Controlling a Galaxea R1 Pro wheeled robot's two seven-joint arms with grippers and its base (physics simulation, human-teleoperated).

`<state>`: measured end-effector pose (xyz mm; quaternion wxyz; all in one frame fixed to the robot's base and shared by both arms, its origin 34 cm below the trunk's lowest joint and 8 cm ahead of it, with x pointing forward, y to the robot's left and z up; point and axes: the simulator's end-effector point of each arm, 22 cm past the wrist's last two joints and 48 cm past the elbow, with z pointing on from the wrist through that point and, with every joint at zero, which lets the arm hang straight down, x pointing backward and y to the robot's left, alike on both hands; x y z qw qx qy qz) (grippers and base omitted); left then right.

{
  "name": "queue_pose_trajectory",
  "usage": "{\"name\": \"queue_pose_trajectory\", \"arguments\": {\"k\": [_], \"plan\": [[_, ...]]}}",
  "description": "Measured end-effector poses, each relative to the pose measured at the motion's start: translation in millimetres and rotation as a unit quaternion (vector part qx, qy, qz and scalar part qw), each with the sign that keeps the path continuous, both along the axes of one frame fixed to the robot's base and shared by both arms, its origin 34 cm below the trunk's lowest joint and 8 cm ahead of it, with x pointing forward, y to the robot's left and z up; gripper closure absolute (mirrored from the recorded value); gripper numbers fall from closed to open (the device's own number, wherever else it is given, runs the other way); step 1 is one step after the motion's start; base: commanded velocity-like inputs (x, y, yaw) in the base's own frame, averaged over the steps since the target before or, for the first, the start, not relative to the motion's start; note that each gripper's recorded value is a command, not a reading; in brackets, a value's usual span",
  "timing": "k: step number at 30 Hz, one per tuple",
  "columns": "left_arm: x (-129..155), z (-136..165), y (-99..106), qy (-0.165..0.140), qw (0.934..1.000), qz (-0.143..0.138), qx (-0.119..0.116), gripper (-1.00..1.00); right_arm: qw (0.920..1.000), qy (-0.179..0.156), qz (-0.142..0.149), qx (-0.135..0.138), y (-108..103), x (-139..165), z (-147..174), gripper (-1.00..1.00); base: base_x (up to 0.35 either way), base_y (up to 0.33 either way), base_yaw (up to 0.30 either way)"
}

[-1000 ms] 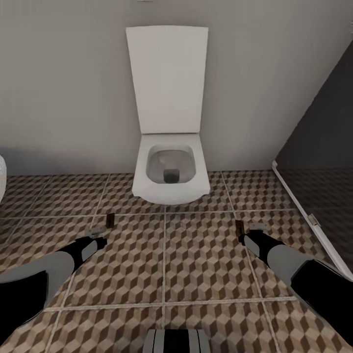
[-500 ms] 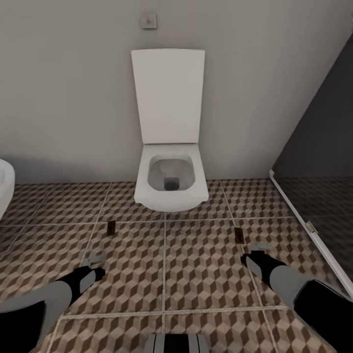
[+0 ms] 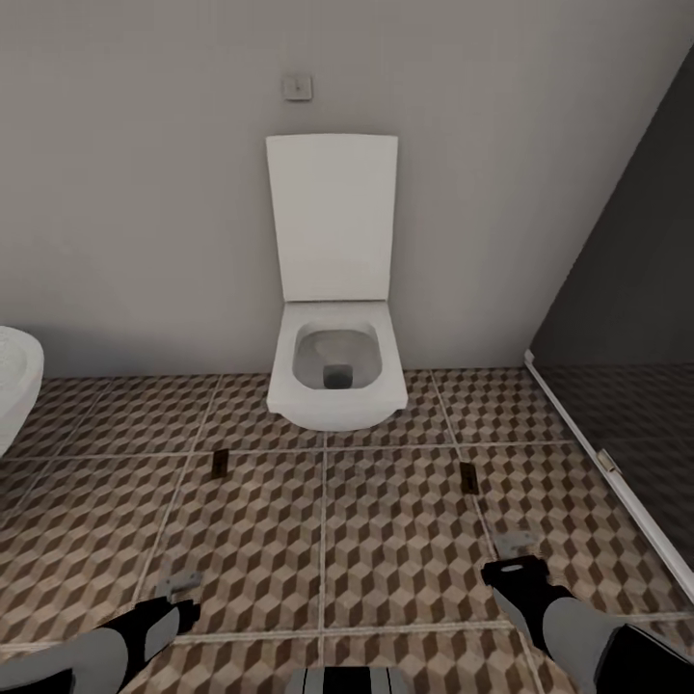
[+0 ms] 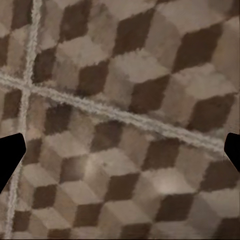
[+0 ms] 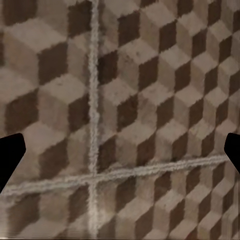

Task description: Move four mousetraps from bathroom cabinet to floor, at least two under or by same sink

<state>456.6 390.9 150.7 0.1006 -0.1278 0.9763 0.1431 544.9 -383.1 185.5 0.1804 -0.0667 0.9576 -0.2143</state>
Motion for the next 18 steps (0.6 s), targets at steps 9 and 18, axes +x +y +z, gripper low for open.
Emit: {"name": "queue_pose_trajectory", "arguments": {"k": [9,18], "plan": [[-28,0,-6,-0.007,1.0000,-0.004,-0.005,-1.00,0.9996,-0.003,0.026,-0.005,2,-33,-3,-1.00,0.000,0.000,0.000],[-38,1,-28,-0.019,0.9989,-0.015,-0.041,-1.00,0.9995,-0.012,0.030,-0.005,4,-38,7,-1.00,0.000,0.000,0.000]]}}
